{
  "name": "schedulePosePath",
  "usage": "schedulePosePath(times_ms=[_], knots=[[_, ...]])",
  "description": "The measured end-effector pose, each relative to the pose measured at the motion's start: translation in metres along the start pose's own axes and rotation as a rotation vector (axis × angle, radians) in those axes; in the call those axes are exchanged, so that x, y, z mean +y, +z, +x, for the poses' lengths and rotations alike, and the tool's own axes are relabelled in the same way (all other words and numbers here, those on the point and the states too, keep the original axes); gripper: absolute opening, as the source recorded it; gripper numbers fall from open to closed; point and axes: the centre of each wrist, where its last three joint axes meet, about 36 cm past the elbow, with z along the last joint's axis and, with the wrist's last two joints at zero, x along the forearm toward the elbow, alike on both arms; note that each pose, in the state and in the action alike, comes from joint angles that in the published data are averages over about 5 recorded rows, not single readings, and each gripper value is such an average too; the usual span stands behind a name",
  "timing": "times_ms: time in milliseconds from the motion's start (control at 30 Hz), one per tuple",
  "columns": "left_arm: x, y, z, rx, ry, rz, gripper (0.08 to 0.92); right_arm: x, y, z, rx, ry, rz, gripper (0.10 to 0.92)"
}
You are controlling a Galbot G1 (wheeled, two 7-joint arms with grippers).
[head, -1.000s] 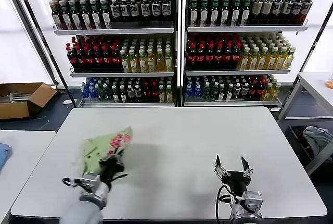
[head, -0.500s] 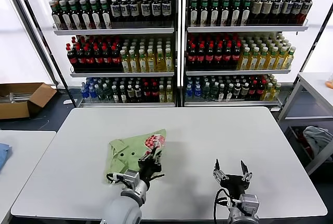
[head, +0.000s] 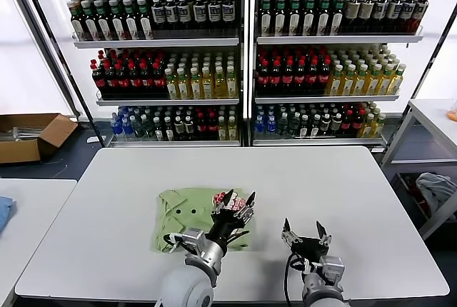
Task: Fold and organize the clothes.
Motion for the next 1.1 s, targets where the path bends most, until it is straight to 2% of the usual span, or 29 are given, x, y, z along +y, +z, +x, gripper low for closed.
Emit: schedulePosePath(times_ms=[133,233,467,667,900,1100], knots=[[0.013,-0.006,0.006,-0.007,-0.062,-0.043,0.771,0.011,-0.008,-0.014,0.036,-0.069,-0.081,0.823],[0.028,-0.010,0.014,-0.009,-0.126,-0.097,0.814,0.022,-0.013,-0.026,0.073,-0.123,-0.136,0.823],[0.058,-0.016,0.033,-0.009,-0.259,-0.178,0.823,0.054,-0.018,-0.050,0.162,-0.212,-0.191,0.823],[0.076,-0.018,0.042,-0.002,-0.339,-0.216,0.823,0.075,-0.015,-0.061,0.221,-0.237,-0.191,0.799],[0.085,-0.019,0.049,0.007,-0.385,-0.220,0.823,0.085,-0.011,-0.065,0.254,-0.235,-0.167,0.632],[0.087,-0.022,0.054,0.004,-0.401,-0.218,0.823,0.089,-0.010,-0.065,0.266,-0.229,-0.160,0.441]])
